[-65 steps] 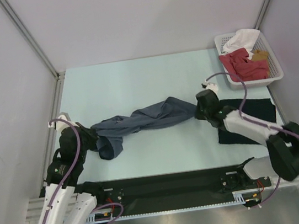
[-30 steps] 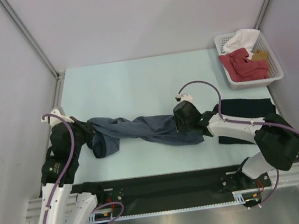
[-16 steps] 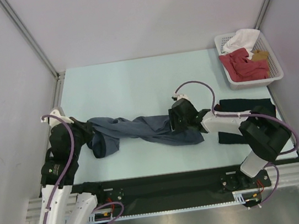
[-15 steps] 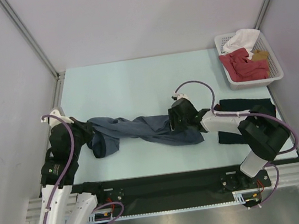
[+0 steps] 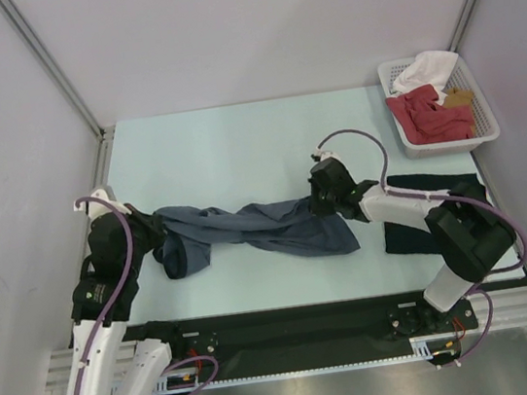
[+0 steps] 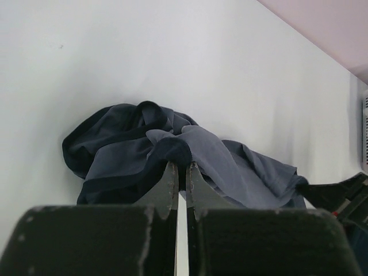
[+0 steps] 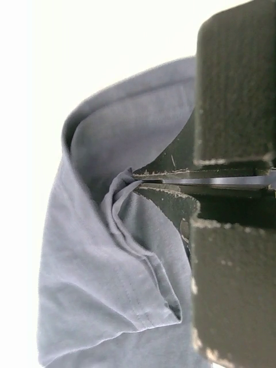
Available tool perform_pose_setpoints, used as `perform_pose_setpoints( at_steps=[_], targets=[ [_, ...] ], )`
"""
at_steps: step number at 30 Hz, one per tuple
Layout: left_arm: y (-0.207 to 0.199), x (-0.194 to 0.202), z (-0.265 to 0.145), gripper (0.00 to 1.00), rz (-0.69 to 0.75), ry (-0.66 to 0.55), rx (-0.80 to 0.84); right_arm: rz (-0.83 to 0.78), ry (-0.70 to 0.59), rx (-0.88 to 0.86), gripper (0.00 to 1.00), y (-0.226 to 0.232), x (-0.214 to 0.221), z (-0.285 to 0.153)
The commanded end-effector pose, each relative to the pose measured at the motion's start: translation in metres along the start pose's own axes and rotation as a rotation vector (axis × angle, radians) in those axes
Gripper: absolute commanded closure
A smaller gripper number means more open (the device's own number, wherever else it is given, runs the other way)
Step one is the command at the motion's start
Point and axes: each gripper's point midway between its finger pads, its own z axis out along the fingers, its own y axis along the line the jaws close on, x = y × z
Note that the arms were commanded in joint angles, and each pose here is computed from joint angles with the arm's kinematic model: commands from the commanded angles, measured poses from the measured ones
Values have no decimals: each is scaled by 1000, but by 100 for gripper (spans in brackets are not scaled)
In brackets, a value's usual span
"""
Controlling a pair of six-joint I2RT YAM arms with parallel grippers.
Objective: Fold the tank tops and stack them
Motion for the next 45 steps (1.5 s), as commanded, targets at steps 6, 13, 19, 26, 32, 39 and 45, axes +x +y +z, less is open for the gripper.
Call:
perform_pose_setpoints(
  at_steps=[6,13,19,26,32,39,45],
  targets=[
    [-15,-51,-16,100,51,-94,-8,71,-228,-68,100,-4,-118,-86],
    [-38,-79,-18,100,118,-70,16,129,-321,-110,100,-15,-184,-155],
    [-63,-110,-9,100,127,-73,39,216,-402,-166,100,-22,-247,-198],
    [-104,-178,11,100,95,-113,60,215,-492,-250,100,7,-326,-239],
    [-123,-251,-83,100,105,-380,148,167,-720,-263,100,19,-340,-339],
    [-117,-242,-219,100,141,-659,399,-18,-1052,-416,100,38,-258,-480],
    [-107,-223,-280,100,142,-757,507,-112,-1136,-470,100,46,-198,-548]
  ],
)
